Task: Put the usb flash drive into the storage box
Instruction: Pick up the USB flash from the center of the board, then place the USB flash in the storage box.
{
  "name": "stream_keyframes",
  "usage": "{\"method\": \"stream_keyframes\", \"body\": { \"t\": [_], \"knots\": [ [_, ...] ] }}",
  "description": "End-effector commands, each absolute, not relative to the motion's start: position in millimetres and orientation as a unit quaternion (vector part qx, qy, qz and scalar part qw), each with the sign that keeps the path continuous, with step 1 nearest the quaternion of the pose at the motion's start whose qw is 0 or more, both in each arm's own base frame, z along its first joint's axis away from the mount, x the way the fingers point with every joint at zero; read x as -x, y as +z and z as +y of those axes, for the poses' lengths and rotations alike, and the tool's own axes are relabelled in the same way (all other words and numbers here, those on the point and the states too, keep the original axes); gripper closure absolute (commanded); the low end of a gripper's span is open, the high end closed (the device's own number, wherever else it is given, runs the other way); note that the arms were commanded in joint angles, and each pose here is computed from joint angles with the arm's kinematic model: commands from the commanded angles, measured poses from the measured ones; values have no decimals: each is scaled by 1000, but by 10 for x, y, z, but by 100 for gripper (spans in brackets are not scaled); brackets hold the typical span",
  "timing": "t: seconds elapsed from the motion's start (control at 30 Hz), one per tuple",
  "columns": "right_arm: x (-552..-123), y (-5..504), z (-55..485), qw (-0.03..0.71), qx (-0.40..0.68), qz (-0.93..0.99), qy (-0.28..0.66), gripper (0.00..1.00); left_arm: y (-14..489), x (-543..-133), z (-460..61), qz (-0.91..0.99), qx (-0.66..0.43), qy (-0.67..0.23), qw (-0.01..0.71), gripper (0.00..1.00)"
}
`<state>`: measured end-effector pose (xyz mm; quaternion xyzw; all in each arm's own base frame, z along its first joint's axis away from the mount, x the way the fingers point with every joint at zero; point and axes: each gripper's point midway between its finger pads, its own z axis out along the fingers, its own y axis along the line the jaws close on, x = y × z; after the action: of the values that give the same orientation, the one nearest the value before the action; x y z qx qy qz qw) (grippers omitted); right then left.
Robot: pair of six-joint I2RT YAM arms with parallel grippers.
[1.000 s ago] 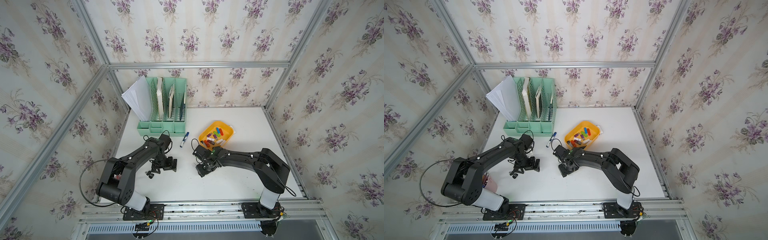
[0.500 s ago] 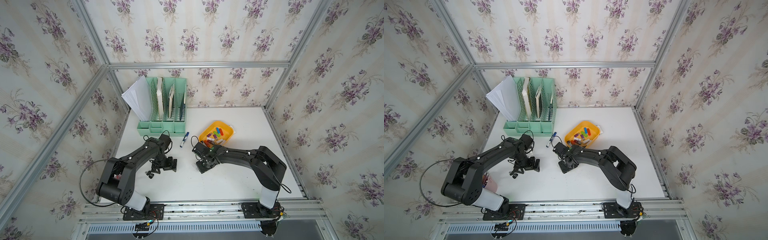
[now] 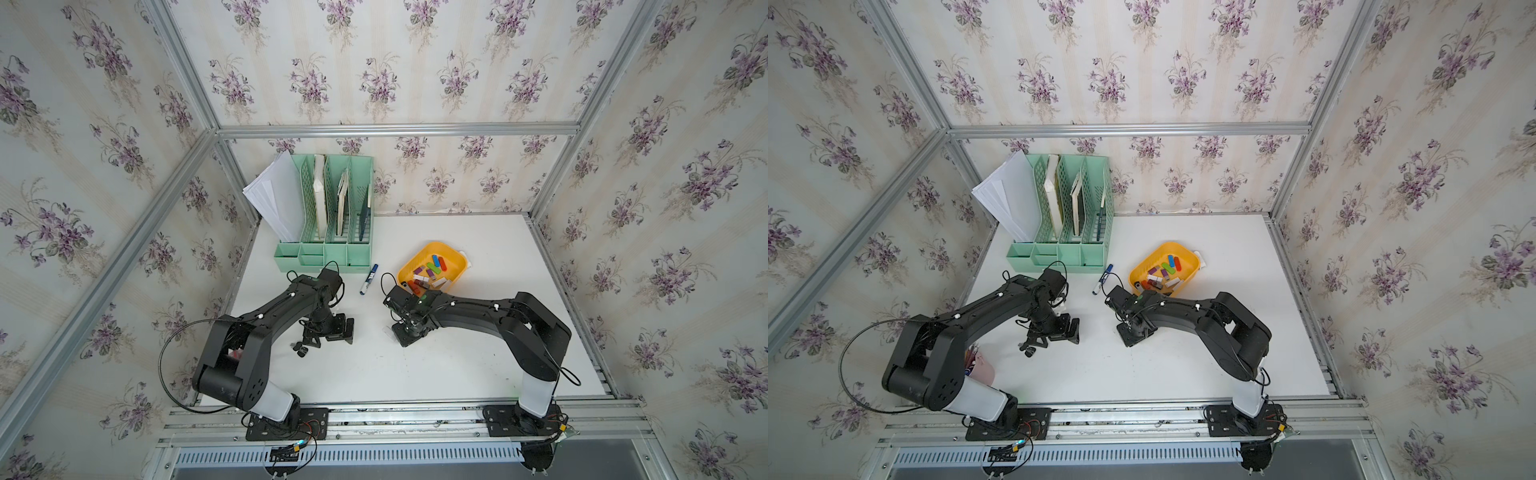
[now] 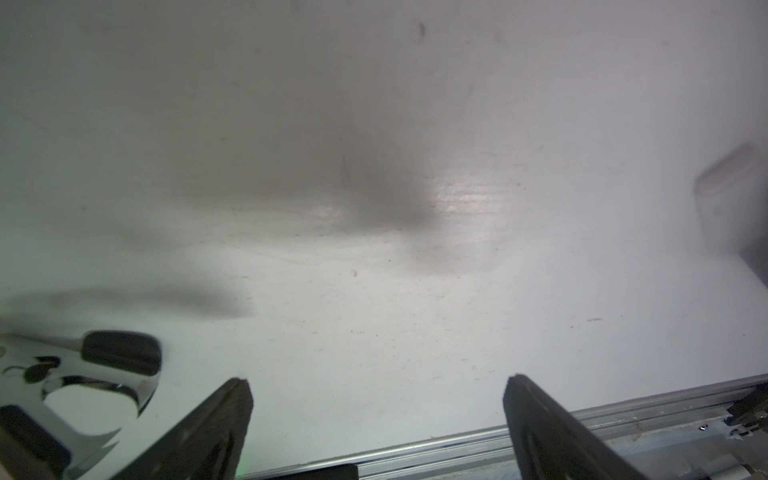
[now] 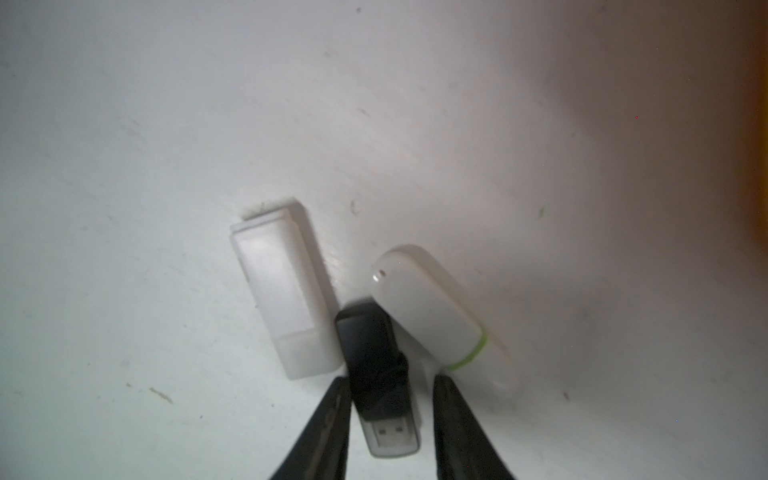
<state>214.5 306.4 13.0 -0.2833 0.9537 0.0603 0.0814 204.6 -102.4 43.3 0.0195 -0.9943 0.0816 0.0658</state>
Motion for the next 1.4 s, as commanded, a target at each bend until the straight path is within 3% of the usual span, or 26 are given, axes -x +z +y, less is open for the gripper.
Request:
{"method": "stream_keyframes", "body": {
  "t": [0.0,0.43,0.73,1.03,1.37],
  "knots": [
    [-2059,26,2989,61,288,955,40,65,425,-2035,-1011,-994,-22,78,68,1],
    [-2055,182,3050,71,285,954,50,76,422,-2036,-1014,-994,-21,78,68,1],
    [-2197,646,3093,112,262,955,79,79,422,-2034,-1015,-994,-21,79,70,1],
    [-3032,1371,2734,191,212,956,62,80,433,-2100,-1036,-994,-21,79,69,1],
    [-4065,1183,2175,206,168,964,-24,81,439,-2168,-1089,-994,-26,89,62,1]
  ]
}}
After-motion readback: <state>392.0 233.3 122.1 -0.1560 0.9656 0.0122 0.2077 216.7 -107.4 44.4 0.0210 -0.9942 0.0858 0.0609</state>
